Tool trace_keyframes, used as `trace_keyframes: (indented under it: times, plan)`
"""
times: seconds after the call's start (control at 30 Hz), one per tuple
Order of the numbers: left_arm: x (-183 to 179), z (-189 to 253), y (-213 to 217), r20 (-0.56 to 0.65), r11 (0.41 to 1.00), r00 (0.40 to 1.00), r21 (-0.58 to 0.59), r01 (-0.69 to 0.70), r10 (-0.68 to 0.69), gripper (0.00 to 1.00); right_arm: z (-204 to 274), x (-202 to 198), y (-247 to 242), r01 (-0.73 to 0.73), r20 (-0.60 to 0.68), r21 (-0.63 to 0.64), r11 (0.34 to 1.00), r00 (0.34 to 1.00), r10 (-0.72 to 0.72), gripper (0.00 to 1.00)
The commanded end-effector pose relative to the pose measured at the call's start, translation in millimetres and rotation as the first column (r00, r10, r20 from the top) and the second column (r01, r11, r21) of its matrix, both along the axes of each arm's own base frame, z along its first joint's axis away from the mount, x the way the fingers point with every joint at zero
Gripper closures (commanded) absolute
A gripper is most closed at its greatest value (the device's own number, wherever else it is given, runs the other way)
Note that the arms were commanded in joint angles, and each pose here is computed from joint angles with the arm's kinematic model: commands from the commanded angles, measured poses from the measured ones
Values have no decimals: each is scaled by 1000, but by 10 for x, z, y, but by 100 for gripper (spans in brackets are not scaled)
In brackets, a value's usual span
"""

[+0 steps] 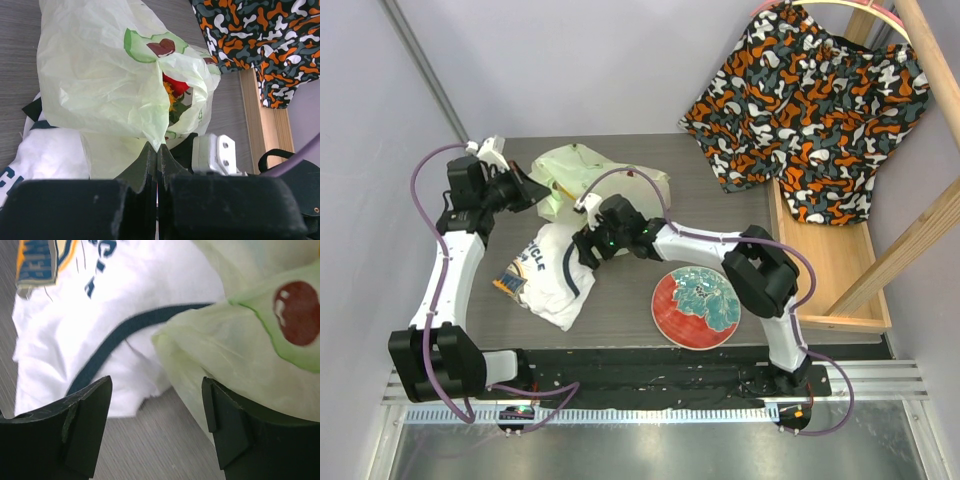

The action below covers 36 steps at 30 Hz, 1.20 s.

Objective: Take the fake fruits out of the plastic bag
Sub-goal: Adjust the plastic bag at the center of the board.

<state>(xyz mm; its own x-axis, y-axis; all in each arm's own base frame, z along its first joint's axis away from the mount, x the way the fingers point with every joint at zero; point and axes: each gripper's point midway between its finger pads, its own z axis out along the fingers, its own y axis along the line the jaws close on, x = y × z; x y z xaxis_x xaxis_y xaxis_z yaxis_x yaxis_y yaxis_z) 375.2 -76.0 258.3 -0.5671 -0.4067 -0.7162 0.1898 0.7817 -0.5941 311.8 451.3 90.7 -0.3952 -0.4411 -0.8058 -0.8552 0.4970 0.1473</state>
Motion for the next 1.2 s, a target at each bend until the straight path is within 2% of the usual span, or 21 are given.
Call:
trace_keyframes:
  times: [0.0,0.17,0.3,0.37,0.4,0.53,0.6,0.63,0.73,0.83,0.87,0.93,1.1,1.17]
  plan:
    - [-21,148,31,66,1000,998,6,10,-11,100,193,142,418,75,-76,159,984,995,-63,20]
    - [-29,154,45,56,1000,998,-19,10,-9,100,197,340,620,136,-62,210,968,990,-126,18]
    - [-70,125,-3,44,999,998,-36,35,-33,100,16,525,713,212,-56,204,956,977,-204,19]
    - [-70,111,-5,38,998,999,-41,36,-35,100,43,600,762,228,-47,217,949,974,-223,24]
    - [-68,106,-5,37,998,999,-42,36,-35,100,46,619,774,236,-50,221,946,972,-231,31]
    - [-62,131,10,48,999,998,-31,34,-32,100,262,584,785,200,-62,264,944,980,-190,47]
    - [-58,110,22,47,999,998,-26,31,-30,100,354,606,712,199,-83,281,939,980,-182,53]
    - [-59,111,28,49,999,998,-24,30,-29,100,319,597,669,210,-110,281,936,976,-186,59]
    - [-59,87,45,45,999,999,-24,26,-25,100,400,676,544,228,-148,302,926,970,-191,66]
    - [-61,84,76,46,1000,999,-22,16,-15,100,394,725,475,224,-154,303,926,971,-185,76]
    - [-65,91,79,50,1000,999,-22,16,-15,100,406,724,461,223,-157,305,926,971,-182,84]
    - [-63,96,108,52,1000,999,-21,9,-8,100,417,765,395,233,-167,305,923,968,-189,90]
    - [-65,142,153,64,1000,998,-16,1,0,100,917,551,289,137,-175,358,923,981,-78,99]
    - [-40,130,155,60,1000,998,-17,2,-1,100,1132,581,136,132,-189,382,915,980,-63,99]
